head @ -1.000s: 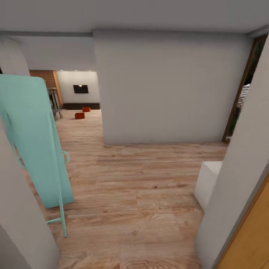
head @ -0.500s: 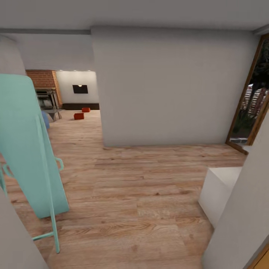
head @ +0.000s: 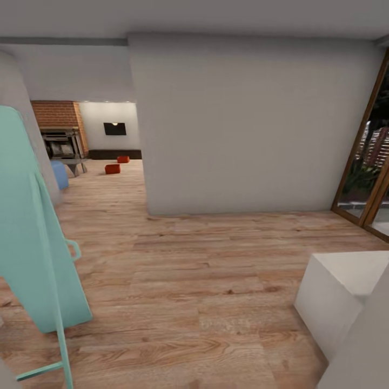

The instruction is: Move the two storage containers from the living room to the garage. In the garage, place one container on the floor and stack the other container on top of it (either order is fine).

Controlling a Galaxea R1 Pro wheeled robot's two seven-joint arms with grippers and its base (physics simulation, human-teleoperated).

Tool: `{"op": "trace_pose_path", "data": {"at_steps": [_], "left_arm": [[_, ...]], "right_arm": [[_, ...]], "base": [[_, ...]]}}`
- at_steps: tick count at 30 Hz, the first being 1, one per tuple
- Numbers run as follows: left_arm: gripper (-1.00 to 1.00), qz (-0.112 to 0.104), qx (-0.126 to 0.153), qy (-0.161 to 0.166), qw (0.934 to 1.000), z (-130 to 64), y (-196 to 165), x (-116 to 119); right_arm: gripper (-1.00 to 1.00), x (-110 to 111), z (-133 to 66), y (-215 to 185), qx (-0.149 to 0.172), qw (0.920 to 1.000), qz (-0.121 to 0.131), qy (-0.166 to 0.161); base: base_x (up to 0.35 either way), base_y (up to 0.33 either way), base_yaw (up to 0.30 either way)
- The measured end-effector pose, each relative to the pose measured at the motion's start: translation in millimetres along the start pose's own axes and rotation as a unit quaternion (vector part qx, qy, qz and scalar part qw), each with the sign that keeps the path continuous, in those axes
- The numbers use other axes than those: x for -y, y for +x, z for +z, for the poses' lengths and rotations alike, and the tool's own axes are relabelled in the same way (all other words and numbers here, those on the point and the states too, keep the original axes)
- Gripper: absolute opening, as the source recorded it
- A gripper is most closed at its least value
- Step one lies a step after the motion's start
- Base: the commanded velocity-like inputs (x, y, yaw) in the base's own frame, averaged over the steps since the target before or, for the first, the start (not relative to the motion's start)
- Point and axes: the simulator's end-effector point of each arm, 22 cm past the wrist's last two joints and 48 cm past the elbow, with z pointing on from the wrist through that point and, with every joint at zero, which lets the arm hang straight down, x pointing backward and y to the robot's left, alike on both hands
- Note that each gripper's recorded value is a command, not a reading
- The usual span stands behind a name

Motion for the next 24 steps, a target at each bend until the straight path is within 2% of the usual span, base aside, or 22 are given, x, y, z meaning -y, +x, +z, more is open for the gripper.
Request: {"op": "trace_pose_path", "data": {"at_steps": [16,24], "left_arm": [[1.00,0.000,0.000,0.000,1.0000,0.0,0.0,-0.1],[1.00,0.000,0.000,0.000,1.0000,0.0,0.2,-0.1]], "right_arm": [[1.00,-2.2,-0.1,-0.4,0.000,1.0000,0.001,0.001],[1.00,-1.6,-0.1,-0.3,0.000,1.0000,0.001,0.002]], "base": [[0.325,0.000,0.001],[0.325,0.000,0.208]]}}
